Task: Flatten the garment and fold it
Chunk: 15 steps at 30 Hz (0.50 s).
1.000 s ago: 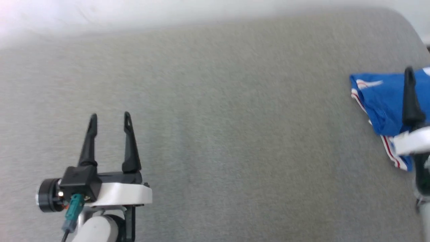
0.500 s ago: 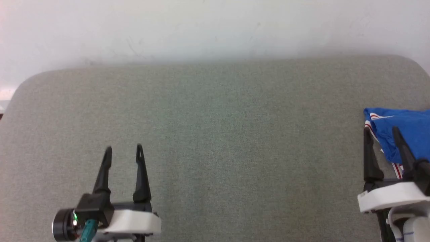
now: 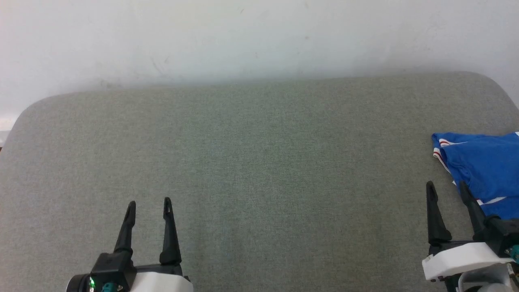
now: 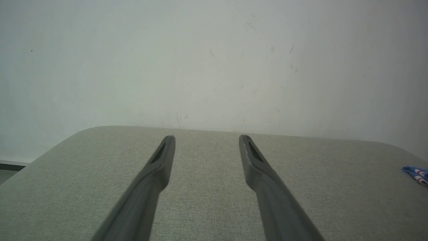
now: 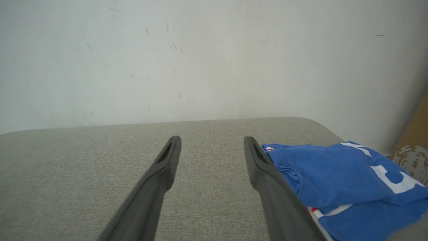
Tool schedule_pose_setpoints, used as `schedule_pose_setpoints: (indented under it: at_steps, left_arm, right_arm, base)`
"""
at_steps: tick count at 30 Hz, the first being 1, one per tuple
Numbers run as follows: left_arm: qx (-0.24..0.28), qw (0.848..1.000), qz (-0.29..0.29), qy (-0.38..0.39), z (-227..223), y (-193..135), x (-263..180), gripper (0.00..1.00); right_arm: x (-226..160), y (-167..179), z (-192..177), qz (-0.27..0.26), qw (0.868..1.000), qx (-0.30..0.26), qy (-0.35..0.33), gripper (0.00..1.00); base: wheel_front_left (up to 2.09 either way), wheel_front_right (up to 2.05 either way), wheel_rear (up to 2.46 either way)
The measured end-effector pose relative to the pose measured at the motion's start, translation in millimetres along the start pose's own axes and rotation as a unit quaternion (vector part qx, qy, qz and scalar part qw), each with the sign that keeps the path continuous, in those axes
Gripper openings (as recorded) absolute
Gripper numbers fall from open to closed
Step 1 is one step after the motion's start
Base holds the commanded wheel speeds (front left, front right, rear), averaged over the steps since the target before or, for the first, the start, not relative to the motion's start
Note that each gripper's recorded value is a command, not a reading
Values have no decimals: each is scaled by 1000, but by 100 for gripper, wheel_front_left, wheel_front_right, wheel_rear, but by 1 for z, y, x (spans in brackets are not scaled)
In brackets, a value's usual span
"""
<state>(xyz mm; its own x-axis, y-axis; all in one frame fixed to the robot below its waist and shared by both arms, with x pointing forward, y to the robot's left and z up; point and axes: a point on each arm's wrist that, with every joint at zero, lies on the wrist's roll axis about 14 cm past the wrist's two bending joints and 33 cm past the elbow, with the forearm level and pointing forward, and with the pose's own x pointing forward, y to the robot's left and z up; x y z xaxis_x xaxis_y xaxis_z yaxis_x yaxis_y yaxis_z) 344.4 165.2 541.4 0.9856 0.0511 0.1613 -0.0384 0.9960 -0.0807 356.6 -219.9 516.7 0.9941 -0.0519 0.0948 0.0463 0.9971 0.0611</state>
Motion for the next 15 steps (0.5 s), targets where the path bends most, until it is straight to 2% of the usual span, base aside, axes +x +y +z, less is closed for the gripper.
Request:
schedule_pose_setpoints:
  at_steps: [6,7,15]
  left_arm:
    - [-4,1000,5,-1,-1,1,3,100]
    - [-2,1000,8,-4,0,3,4,0]
    - [-2,1000,9,-1,-1,3,4,0]
  right_arm:
    - [0,1,-3,1,1000,1,4,100]
    - [0,1,-4,1,1000,1,5,0]
    - [0,2,-4,3,1000,1,8,0]
  base:
    - [0,0,0]
    - [0,0,0]
    - [0,0,0]
